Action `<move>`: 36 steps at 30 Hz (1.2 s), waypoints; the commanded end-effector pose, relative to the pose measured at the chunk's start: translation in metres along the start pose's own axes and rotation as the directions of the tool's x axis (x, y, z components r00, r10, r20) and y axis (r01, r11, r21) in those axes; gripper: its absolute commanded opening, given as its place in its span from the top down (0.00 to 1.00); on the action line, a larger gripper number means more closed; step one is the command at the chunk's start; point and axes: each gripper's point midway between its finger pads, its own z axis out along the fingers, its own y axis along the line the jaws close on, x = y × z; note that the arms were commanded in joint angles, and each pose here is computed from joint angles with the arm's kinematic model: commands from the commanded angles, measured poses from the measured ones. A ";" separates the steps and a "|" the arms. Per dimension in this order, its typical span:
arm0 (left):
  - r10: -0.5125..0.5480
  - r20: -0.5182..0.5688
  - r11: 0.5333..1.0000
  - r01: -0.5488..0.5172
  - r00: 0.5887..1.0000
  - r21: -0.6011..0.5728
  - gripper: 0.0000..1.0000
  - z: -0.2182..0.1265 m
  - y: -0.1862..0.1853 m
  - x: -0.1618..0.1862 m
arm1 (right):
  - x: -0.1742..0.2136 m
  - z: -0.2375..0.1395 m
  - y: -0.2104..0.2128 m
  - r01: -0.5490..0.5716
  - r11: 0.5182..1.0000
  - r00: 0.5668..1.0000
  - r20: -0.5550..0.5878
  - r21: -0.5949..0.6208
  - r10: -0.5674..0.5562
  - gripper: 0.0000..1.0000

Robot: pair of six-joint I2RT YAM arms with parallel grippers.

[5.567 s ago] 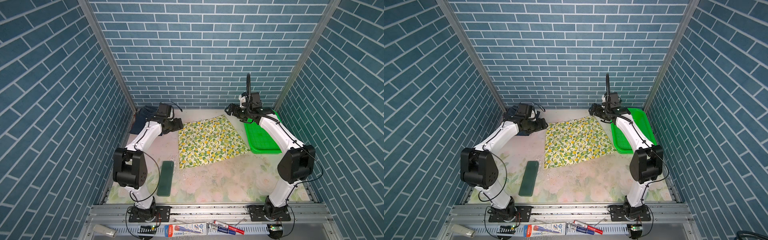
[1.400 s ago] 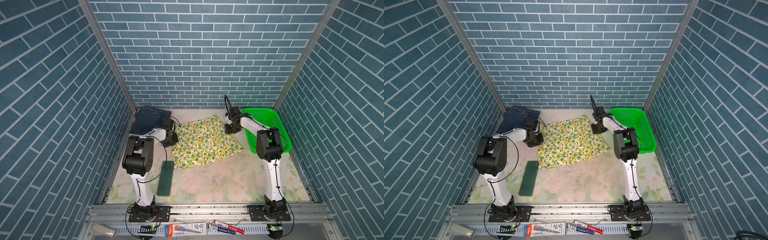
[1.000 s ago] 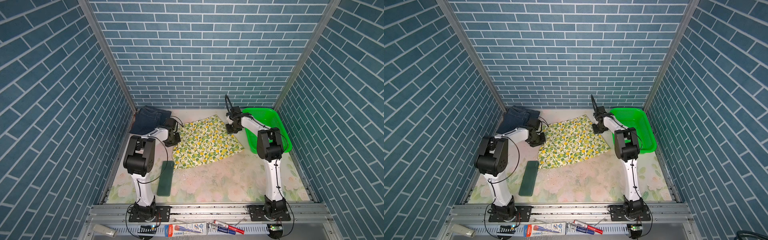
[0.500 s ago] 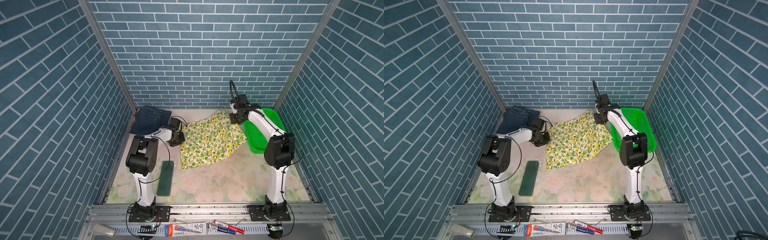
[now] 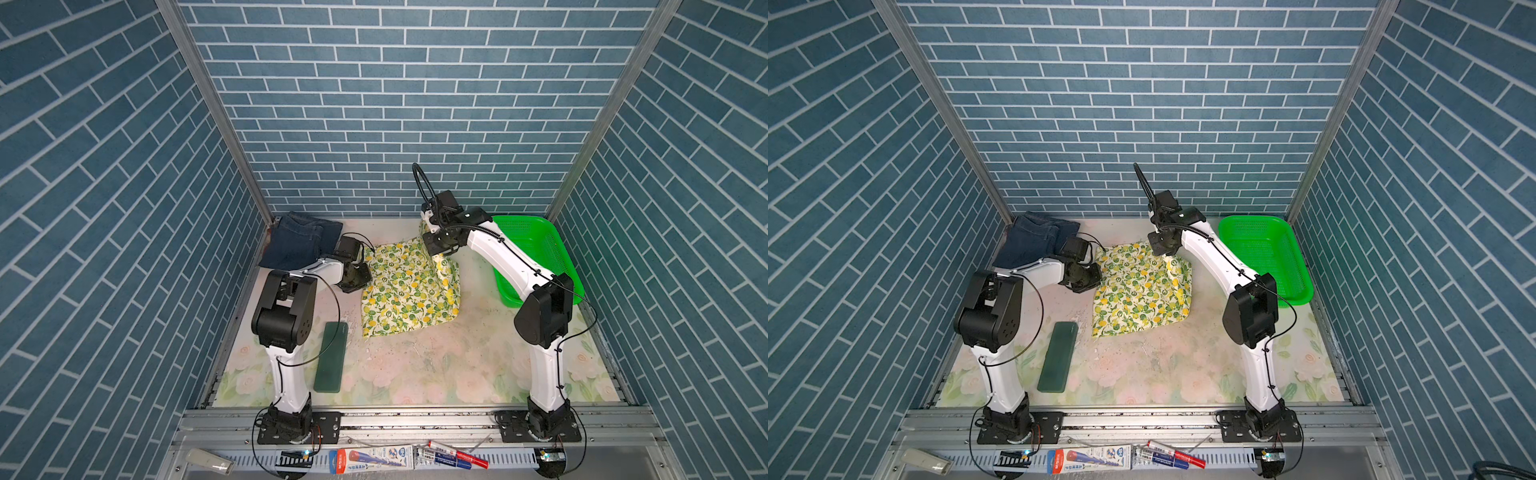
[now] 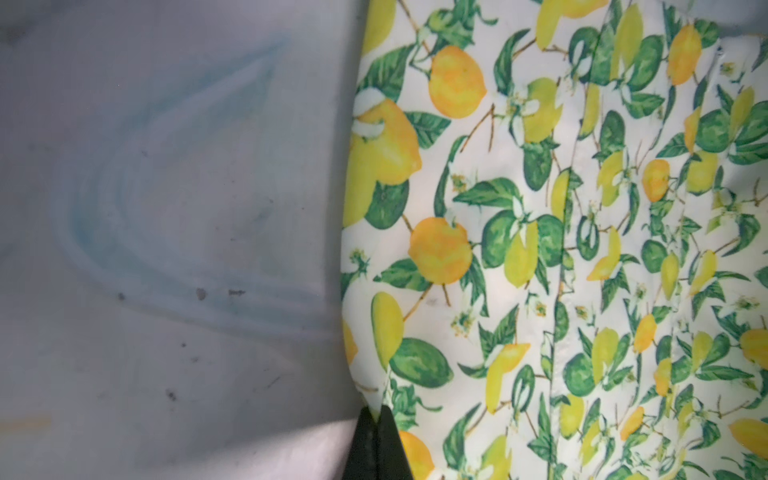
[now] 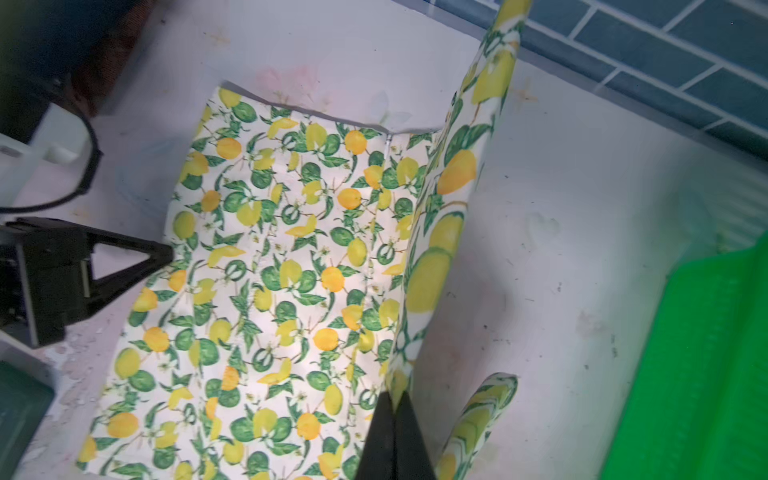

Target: Fold and stack the skirts

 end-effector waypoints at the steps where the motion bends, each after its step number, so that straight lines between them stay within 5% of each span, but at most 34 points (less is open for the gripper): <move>1: -0.007 -0.010 1.000 0.008 1.000 0.017 1.00 0.007 0.000 0.005 | -0.008 0.004 0.032 -0.135 0.986 0.991 0.007 -0.100 0.137 1.00; 12: -0.008 -0.003 0.999 0.008 1.000 0.034 1.00 0.008 -0.002 0.005 | -0.009 0.024 0.109 -0.268 0.922 0.961 -0.015 -0.281 0.274 0.98; 14: -0.011 -0.003 0.999 0.011 1.000 0.039 1.00 0.008 -0.002 0.005 | -0.009 0.023 0.106 -0.264 0.925 0.963 -0.012 -0.273 0.271 0.85; 17: -0.011 -0.001 0.999 0.011 1.000 0.042 1.00 0.007 -0.003 0.005 | -0.010 0.015 0.097 -0.262 0.929 0.961 0.014 -0.261 0.276 0.51; 20: -0.017 0.001 0.999 0.017 1.000 0.046 1.00 0.007 -0.004 0.004 | -0.012 0.007 0.082 -0.286 0.920 0.951 0.037 -0.268 0.306 0.41; 29: -0.053 -0.012 0.996 0.054 0.999 0.075 1.00 0.013 -0.012 0.011 | 0.019 0.008 0.000 -0.399 0.902 0.910 0.053 -0.164 0.412 0.39; 36: -0.035 -0.036 0.997 0.037 0.999 0.071 1.00 0.022 -0.025 0.025 | 0.055 0.041 -0.023 -0.468 0.868 0.881 -0.018 -0.166 0.472 0.39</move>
